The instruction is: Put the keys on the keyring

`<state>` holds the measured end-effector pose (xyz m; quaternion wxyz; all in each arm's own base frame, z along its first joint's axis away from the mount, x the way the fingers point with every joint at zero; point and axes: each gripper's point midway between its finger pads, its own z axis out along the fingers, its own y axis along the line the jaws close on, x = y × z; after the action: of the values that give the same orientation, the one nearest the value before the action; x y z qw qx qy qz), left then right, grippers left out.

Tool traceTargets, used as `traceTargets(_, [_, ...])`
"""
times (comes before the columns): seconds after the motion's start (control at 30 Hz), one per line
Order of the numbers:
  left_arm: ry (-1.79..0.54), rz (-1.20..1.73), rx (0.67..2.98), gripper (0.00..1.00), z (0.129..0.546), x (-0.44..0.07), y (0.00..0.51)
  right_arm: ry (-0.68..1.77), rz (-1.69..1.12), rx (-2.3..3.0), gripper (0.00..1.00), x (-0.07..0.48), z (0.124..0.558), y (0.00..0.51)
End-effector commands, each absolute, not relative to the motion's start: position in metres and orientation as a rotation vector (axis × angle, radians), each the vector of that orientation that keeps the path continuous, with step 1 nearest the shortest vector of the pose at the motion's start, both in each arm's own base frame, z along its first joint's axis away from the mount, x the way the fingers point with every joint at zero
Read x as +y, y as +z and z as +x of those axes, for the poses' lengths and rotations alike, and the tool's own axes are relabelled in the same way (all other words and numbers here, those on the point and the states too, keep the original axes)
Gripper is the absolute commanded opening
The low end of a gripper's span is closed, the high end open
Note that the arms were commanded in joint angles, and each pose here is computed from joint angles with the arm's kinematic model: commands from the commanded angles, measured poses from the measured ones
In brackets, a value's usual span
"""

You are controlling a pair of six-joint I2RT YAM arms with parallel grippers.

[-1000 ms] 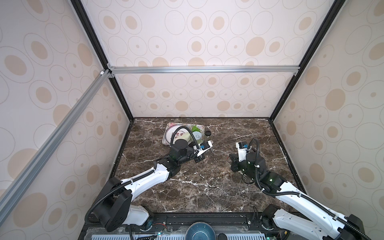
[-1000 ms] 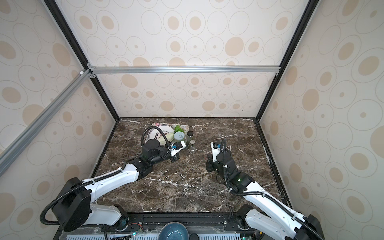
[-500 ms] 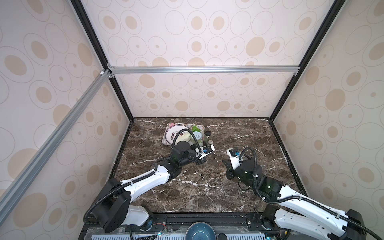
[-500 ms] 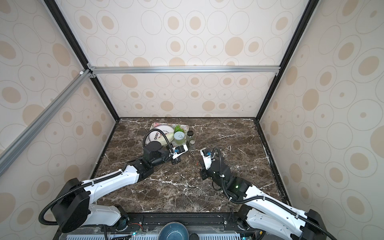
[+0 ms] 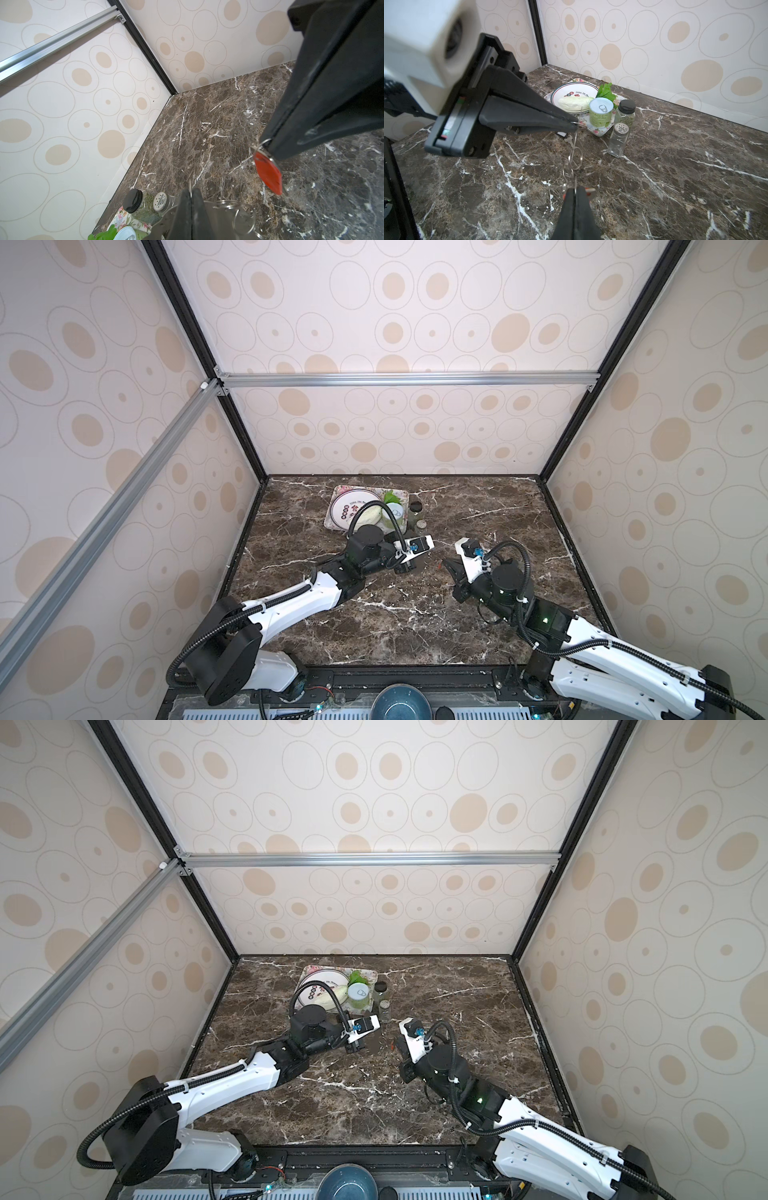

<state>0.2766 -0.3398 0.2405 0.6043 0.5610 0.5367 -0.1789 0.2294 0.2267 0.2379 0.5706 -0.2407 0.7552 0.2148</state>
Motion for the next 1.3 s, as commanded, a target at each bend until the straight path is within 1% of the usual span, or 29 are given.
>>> traceTargets(0.0, [-0.424, 1.315, 1.159, 0.00, 0.269, -0.350, 0.258, 0.525, -0.585, 1.750, 0.00, 0.232, 0.227, 0.240])
traceTargets(0.23, [-0.463, 1.374, 1.164, 0.00, 0.262, -0.360, 0.253, 0.443, -0.561, 1.794, 0.00, 0.227, 0.238, 0.234])
traceTargets(0.33, [-0.528, 1.381, 1.146, 0.00, 0.255, -0.364, 0.259, 0.399, -0.555, 1.794, 0.00, 0.223, 0.241, 0.232])
traceTargets(0.5, [-0.559, 1.375, 1.147, 0.00, 0.252, -0.364, 0.263, 0.297, -0.480, 1.782, 0.00, 0.202, 0.247, 0.239])
traceTargets(0.7, [-0.591, 1.347, 1.178, 0.00, 0.255, -0.368, 0.268, 0.317, -0.525, 1.785, 0.00, 0.210, 0.247, 0.233])
traceTargets(0.83, [-0.646, 1.332, 1.200, 0.00, 0.254, -0.373, 0.273, 0.375, -0.557, 1.757, 0.00, 0.219, 0.242, 0.235])
traceTargets(1.03, [-0.698, 1.361, 1.197, 0.00, 0.248, -0.377, 0.273, 0.359, -0.488, 1.718, 0.00, 0.212, 0.247, 0.242])
traceTargets(1.27, [-0.699, 1.383, 1.208, 0.00, 0.248, -0.379, 0.270, 0.387, -0.506, 1.707, 0.00, 0.218, 0.245, 0.241])
